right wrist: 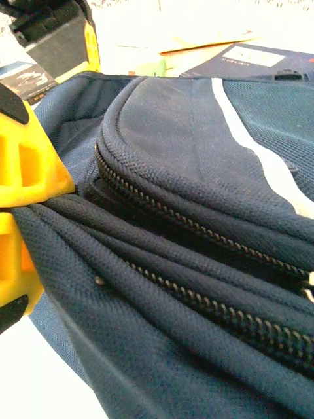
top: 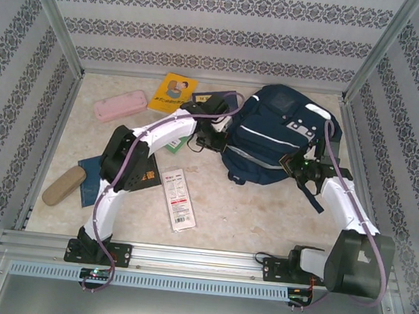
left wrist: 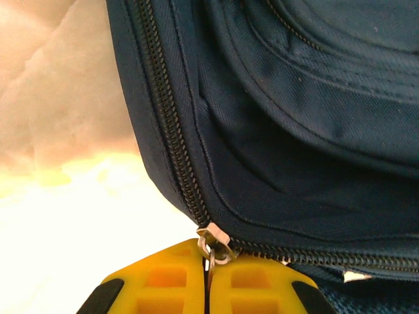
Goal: Pack the student bag
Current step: Unzip the student bag at the middle-right of the table, then move the student bag to the top-right of the table, then move the book to the center of the table.
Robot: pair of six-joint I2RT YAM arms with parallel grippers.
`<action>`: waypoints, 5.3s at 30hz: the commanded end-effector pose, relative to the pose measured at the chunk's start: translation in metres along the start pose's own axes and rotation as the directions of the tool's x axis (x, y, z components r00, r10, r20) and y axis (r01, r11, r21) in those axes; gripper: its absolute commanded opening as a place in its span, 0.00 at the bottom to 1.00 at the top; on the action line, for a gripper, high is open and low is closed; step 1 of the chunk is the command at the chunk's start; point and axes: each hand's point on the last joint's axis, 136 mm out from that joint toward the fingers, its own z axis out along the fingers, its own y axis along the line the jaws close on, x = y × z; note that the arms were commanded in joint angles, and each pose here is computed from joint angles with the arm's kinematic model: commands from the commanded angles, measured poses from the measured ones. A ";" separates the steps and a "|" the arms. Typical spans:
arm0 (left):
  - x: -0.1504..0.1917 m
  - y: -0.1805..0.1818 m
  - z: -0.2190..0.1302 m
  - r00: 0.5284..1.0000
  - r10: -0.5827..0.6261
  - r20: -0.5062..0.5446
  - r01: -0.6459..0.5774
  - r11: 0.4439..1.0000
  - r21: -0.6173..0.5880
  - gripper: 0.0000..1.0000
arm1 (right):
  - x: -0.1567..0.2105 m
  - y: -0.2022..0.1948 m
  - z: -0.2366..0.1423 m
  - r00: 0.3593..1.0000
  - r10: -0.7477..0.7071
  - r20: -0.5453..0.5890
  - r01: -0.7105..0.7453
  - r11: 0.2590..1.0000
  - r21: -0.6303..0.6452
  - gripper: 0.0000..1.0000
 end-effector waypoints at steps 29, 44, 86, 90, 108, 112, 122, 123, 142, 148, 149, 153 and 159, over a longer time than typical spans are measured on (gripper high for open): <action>0.086 -0.225 0.032 0.976 0.213 -0.037 -0.188 0.921 0.342 0.00 | 0.044 -0.040 -0.035 0.998 0.031 0.060 -0.041 0.983 0.177 0.62; 0.093 -0.216 0.030 0.977 0.210 -0.039 -0.190 0.937 0.294 0.00 | 0.052 -0.052 -0.001 0.996 0.087 0.026 -0.090 0.973 0.211 0.20; -0.101 0.033 0.040 0.985 -0.052 0.162 0.080 0.982 -0.170 0.01 | 0.178 0.100 0.040 0.889 -0.407 -0.210 0.388 0.913 -0.125 0.00; -0.107 0.020 0.033 0.984 -0.030 0.173 0.051 0.992 -0.117 0.05 | 0.211 0.133 0.067 0.827 -0.500 -0.258 0.472 0.866 -0.167 0.00; -0.080 0.057 -0.115 0.949 -0.100 0.298 0.161 0.969 -0.188 0.77 | 0.181 0.165 0.052 0.712 -0.672 -0.201 0.657 0.740 -0.145 0.50; -0.050 0.071 -0.140 0.930 -0.150 0.335 0.221 0.958 -0.185 0.82 | 0.147 0.150 0.046 0.666 -0.729 -0.160 0.732 0.679 -0.050 0.58; 0.048 0.111 -0.165 0.880 -0.280 0.382 0.389 0.888 -0.245 0.85 | 0.107 0.102 0.123 0.614 -0.722 -0.319 0.783 0.607 0.133 0.60; 0.057 0.115 -0.167 0.875 -0.294 0.385 0.405 0.879 -0.250 0.85 | 0.105 0.099 0.132 0.621 -0.709 -0.335 0.778 0.611 0.148 0.61; 0.146 0.176 -0.157 0.817 -0.443 0.369 0.563 0.753 -0.341 0.88 | -0.023 0.063 0.176 0.849 -0.475 -0.232 0.528 0.772 0.354 0.67; 0.154 0.203 -0.131 0.790 -0.519 0.326 0.611 0.700 -0.368 0.87 | -0.003 0.124 0.143 0.821 -0.559 -0.116 0.571 0.799 0.187 0.73; 0.157 0.208 -0.128 0.783 -0.533 0.320 0.621 0.686 -0.379 0.87 | 0.004 0.134 0.139 0.812 -0.574 -0.102 0.583 0.798 0.151 0.74; 0.169 0.231 -0.123 0.738 -0.594 0.321 0.675 0.638 -0.371 0.86 | 0.045 0.164 0.137 0.799 -0.592 -0.111 0.596 0.803 0.009 0.78; 0.181 0.246 -0.107 0.697 -0.662 0.277 0.715 0.613 -0.335 0.81 | 0.127 0.200 0.150 0.747 -0.650 -0.140 0.629 0.759 -0.166 0.78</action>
